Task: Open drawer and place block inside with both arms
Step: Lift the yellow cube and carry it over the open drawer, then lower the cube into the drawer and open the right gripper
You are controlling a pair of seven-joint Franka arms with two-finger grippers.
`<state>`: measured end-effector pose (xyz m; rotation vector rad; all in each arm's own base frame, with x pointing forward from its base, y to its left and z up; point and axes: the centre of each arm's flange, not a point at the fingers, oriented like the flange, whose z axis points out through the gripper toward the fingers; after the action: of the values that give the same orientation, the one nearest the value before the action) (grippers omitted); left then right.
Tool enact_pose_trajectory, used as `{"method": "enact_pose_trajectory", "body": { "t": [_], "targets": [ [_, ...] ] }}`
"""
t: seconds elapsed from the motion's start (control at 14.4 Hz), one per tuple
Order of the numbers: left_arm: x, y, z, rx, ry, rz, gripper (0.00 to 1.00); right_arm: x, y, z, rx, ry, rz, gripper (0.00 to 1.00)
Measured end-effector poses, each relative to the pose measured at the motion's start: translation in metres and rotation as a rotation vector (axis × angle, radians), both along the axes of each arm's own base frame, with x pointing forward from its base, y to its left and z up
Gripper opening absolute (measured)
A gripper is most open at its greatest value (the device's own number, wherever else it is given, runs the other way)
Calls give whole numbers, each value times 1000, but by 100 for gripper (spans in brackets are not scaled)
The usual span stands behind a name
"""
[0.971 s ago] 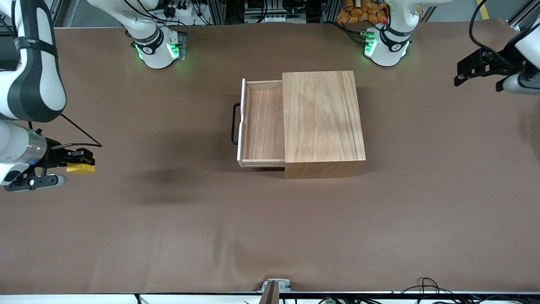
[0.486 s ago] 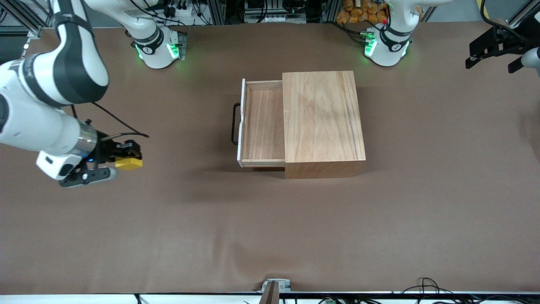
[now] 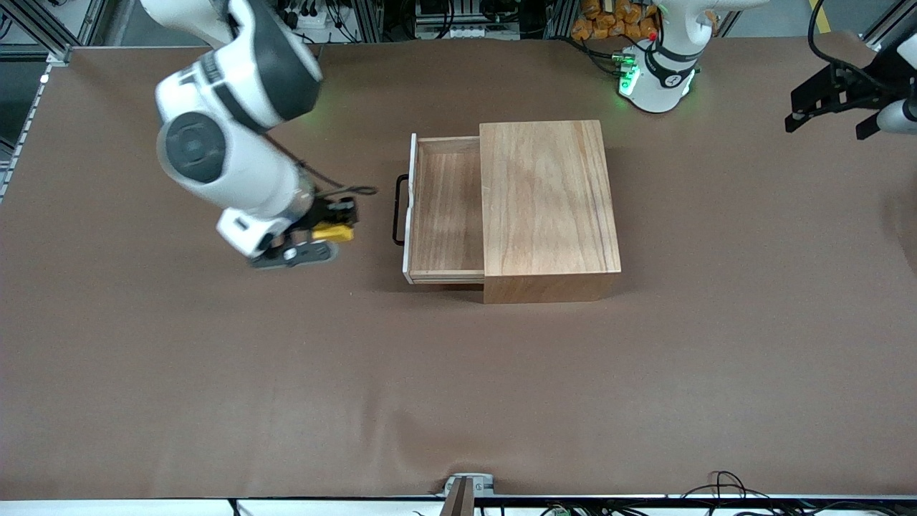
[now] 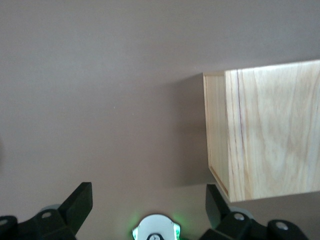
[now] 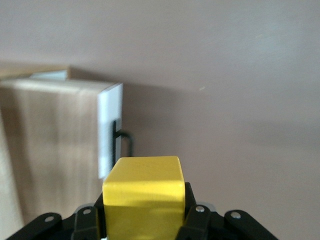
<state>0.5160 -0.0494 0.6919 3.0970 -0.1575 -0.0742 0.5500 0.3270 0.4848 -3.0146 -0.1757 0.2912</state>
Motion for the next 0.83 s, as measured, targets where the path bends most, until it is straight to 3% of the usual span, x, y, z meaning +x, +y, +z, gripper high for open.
{"method": "enact_pose_trajectory", "body": {
  "t": [0.14, 0.28, 0.49, 0.62, 0.83],
  "targets": [
    [8, 5, -6, -1, -2, 11, 100, -23, 43, -3, 13, -28, 52, 56],
    [16, 13, -12, -2, -11, 27, 100, -42, 77, -15, 48, -88, 92, 56],
    [23, 19, -16, -2, -25, 51, 100, -81, 114, -61, 84, -153, 144, 56],
    [23, 22, -15, 24, -30, 78, 100, -105, 128, -91, 80, -155, 153, 56],
    [23, 22, -15, 32, -31, 94, 100, -114, 129, -103, 66, -141, 148, 56]
  ]
}}
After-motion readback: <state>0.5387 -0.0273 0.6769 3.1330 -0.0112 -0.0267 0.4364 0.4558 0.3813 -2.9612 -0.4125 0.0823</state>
